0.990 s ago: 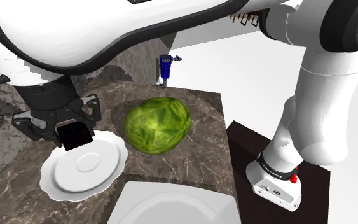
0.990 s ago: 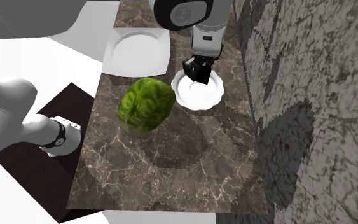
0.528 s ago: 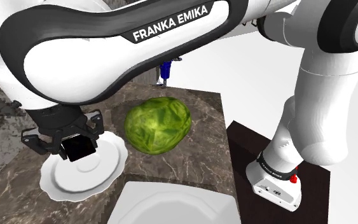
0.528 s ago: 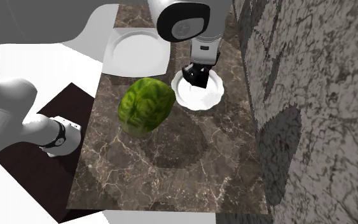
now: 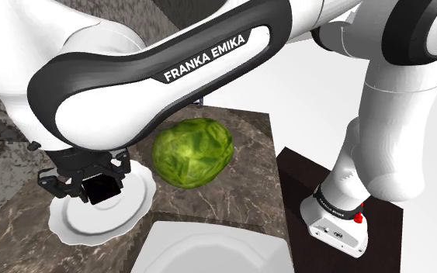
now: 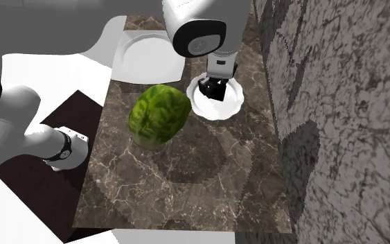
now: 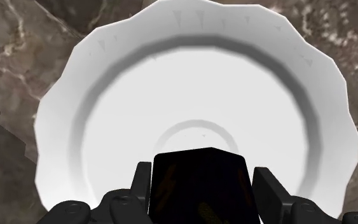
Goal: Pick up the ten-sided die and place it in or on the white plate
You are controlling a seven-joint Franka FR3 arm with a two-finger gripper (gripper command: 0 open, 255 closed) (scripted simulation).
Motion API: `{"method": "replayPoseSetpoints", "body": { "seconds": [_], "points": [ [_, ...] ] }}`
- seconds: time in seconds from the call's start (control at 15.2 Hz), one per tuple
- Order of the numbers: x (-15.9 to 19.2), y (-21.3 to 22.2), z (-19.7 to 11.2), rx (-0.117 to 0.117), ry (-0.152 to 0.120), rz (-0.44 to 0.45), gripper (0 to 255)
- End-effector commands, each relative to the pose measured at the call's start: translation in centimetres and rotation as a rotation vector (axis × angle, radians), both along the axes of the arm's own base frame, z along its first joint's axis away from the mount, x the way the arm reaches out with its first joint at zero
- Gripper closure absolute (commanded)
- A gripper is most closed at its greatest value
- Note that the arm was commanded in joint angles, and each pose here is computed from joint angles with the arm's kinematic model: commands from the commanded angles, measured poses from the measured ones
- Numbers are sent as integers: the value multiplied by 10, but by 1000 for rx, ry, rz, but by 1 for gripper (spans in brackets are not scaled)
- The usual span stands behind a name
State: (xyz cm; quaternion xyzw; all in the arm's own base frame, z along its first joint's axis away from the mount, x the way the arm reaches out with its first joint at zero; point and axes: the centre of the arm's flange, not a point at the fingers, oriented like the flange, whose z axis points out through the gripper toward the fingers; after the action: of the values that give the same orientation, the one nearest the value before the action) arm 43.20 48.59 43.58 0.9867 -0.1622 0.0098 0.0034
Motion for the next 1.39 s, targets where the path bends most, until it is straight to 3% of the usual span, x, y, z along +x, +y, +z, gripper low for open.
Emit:
{"method": "replayPoseSetpoints", "body": {
  "seconds": [0.0,0.26,0.33,0.66,0.92,1.32],
  "points": [
    [0,0,-1,0,0,0,255],
    [0,0,-1,0,0,0,255],
    [0,0,-1,0,0,0,0],
    [0,0,-1,0,0,0,0],
    [-1,1,49,0,0,0,0],
    [-1,1,49,0,0,0,0]
  ]
}}
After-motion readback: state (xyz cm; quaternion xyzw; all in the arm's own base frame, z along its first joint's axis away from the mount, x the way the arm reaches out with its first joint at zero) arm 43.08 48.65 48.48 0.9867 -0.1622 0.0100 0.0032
